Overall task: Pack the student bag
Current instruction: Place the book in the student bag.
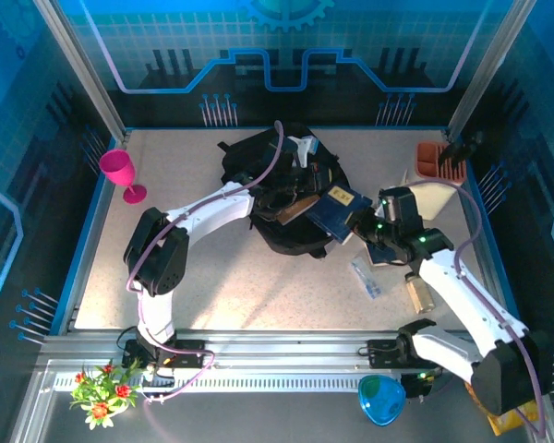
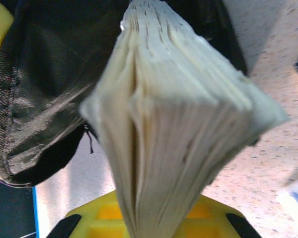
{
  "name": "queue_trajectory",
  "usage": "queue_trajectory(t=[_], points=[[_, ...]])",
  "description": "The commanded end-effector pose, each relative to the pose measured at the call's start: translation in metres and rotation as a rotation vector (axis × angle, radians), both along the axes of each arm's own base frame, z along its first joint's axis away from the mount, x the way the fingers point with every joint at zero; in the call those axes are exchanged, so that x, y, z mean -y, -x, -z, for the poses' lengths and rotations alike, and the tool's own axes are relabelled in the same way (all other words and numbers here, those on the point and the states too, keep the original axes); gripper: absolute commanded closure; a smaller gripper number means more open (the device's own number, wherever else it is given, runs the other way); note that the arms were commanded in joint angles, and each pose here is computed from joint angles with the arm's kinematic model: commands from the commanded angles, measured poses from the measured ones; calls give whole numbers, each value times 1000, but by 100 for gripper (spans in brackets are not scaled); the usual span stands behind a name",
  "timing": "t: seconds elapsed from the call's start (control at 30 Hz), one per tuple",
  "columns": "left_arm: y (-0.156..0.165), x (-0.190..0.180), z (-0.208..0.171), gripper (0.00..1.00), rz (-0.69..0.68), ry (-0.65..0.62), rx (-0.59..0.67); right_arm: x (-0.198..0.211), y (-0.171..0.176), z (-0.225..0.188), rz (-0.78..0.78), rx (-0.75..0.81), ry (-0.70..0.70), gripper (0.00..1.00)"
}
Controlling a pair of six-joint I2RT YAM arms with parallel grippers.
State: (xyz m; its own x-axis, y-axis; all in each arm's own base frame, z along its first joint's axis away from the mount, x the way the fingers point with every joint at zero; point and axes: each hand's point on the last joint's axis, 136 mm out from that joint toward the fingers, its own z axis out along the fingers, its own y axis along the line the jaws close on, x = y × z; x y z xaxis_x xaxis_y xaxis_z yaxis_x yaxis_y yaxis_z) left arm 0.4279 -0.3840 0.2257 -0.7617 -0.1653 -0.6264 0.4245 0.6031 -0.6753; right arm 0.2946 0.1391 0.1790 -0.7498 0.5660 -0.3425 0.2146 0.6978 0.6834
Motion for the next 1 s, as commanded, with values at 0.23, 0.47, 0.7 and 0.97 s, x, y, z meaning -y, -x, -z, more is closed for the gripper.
queue_trajectory(t=[0.23,0.47,0.7,0.97], points=[[11,-1,-56,95,20,96,106,-51,-54,7,47,22,-179,95],[11,-8,-59,95,-6,86,115,-81,-92,45,87,-39,-123,94],[3,-29,-64,95,-66,114,105,-105,-118,106,164,-158,-137,93],[-10,-67,-51,95,-159,103,67,-123,-112,111,96,-161,-174,59]])
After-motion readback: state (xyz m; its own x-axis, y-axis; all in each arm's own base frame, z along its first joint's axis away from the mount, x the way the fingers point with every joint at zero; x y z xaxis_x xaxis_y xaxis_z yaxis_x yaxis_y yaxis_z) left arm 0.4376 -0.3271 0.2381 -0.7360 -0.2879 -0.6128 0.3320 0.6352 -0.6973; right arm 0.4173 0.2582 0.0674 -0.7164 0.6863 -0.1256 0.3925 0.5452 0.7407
